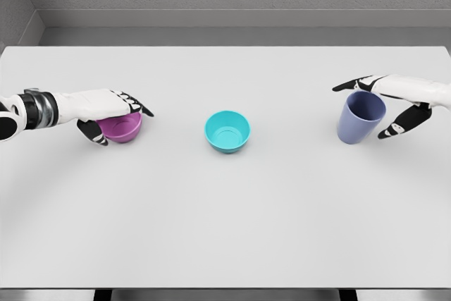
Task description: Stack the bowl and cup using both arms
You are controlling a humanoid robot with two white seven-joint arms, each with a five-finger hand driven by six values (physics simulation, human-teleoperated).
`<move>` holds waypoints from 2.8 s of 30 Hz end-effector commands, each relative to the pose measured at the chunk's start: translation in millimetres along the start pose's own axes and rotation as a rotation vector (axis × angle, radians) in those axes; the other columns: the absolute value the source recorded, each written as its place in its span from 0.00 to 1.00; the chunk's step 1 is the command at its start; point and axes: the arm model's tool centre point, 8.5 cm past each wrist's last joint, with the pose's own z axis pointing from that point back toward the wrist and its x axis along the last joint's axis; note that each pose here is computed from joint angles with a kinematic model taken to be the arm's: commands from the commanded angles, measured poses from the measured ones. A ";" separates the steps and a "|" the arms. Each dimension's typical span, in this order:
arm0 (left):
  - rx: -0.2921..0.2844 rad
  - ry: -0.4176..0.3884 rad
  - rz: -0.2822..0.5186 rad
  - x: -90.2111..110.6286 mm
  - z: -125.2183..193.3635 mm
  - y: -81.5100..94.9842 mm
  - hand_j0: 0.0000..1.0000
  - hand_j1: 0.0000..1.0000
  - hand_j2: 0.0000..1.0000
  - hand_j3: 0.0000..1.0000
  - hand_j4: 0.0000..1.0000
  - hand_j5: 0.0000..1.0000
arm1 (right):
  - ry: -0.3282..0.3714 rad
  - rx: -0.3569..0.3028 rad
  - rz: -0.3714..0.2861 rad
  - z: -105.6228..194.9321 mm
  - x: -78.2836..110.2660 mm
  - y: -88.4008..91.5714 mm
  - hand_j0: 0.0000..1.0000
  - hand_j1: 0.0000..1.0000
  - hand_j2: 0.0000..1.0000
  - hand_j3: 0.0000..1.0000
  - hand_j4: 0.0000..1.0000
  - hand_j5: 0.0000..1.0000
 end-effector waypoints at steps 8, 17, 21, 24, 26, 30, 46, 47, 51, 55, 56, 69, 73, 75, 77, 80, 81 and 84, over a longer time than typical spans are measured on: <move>0.019 -0.002 -0.010 1.5 2.3 8.5 0.85 0.85 0.85 0.85 0.85 0.85 | 0.008 -0.007 -0.025 -6.8 -7.3 3.4 1.00 1.00 1.00 1.00 1.00 1.00; 0.040 -0.017 -0.046 9.2 3.8 21.4 0.83 0.83 0.83 0.83 0.83 0.83 | 0.018 -0.003 -0.030 -10.7 -12.3 3.7 1.00 1.00 1.00 1.00 1.00 1.00; 0.053 -0.031 -0.072 16.2 4.3 29.3 0.83 0.83 0.83 0.83 0.83 0.83 | 0.028 -0.002 -0.035 -13.3 -16.4 5.5 1.00 1.00 1.00 1.00 1.00 1.00; 0.054 -0.033 -0.089 19.2 3.3 31.6 0.83 0.83 0.83 0.83 0.83 0.83 | 0.036 0.001 -0.038 -14.7 -19.5 7.6 1.00 1.00 1.00 1.00 1.00 1.00; 0.064 -0.046 -0.106 26.1 -1.1 36.5 0.83 0.83 0.83 0.83 0.83 0.83 | 0.040 0.002 -0.042 -16.2 -20.9 8.6 1.00 1.00 1.00 1.00 1.00 1.00; 0.074 -0.060 -0.123 33.1 -5.3 41.4 0.83 0.83 0.83 0.83 0.83 0.83 | 0.047 0.003 -0.040 -18.8 -23.6 8.9 1.00 1.00 1.00 1.00 1.00 1.00; 0.139 -0.144 -0.202 75.1 -30.0 70.7 0.83 0.83 0.83 0.83 0.83 0.83 | 0.077 0.009 -0.048 -21.2 -32.0 12.8 1.00 1.00 1.00 1.00 1.00 1.00; 0.139 -0.143 -0.207 75.4 -29.8 71.6 0.83 0.83 0.83 0.83 0.83 0.83 | 0.078 0.020 -0.046 -22.9 -32.1 13.8 1.00 1.00 1.00 1.00 1.00 1.00; 0.148 -0.156 -0.228 84.1 -33.1 74.9 0.83 0.83 0.83 0.83 0.83 0.83 | 0.074 0.030 -0.046 -27.7 -31.7 15.3 0.97 0.97 0.97 0.97 0.97 0.97; 0.162 -0.174 -0.241 93.9 -40.1 80.4 0.83 0.83 0.83 0.83 0.83 0.83 | 0.071 0.030 -0.044 -27.7 -31.4 15.3 0.79 0.79 0.79 0.79 0.79 0.79; 0.163 -0.176 -0.246 95.9 -41.7 81.2 0.83 0.83 0.83 0.83 0.83 0.83 | 0.071 0.029 -0.043 -27.7 -31.2 14.5 0.70 0.70 0.70 0.70 0.70 0.70; 0.173 -0.225 -0.290 124.9 -63.5 89.6 0.83 0.83 0.83 0.83 0.83 0.83 | 0.070 0.022 -0.025 -25.9 -28.5 6.5 0.61 0.61 0.61 0.61 0.61 0.61; 0.181 -0.239 -0.300 133.9 -69.4 92.2 0.83 0.83 0.83 0.83 0.83 0.83 | 0.069 0.019 -0.014 -24.3 -27.1 2.3 0.61 0.61 0.61 0.61 0.61 0.61; 0.183 -0.240 -0.301 134.5 -69.5 93.0 0.83 0.83 0.83 0.83 0.83 0.83 | 0.066 0.016 -0.009 -24.4 -26.0 0.0 0.61 0.61 0.61 0.61 0.61 0.61; 0.186 -0.240 -0.303 134.6 -68.8 94.3 0.83 0.83 0.83 0.83 0.83 0.83 | 0.068 0.016 -0.009 -24.2 -26.4 0.1 0.61 0.61 0.61 0.61 0.61 0.61; 0.188 -0.244 -0.306 136.3 -68.0 94.4 0.83 0.83 0.83 0.83 0.83 0.83 | 0.065 0.015 -0.006 -23.7 -25.8 -0.8 0.61 0.61 0.61 0.61 0.61 0.61; 0.188 -0.244 -0.306 136.3 -68.0 94.4 0.84 0.84 0.84 0.84 0.84 0.84 | 0.065 0.015 -0.006 -23.7 -25.8 -0.8 0.61 0.61 0.61 0.61 0.61 0.61; 0.190 -0.244 -0.309 136.7 -67.6 95.2 0.87 0.87 0.87 0.87 0.87 0.87 | 0.066 0.013 -0.003 -23.0 -25.7 -2.4 0.62 0.62 0.62 0.62 0.62 0.62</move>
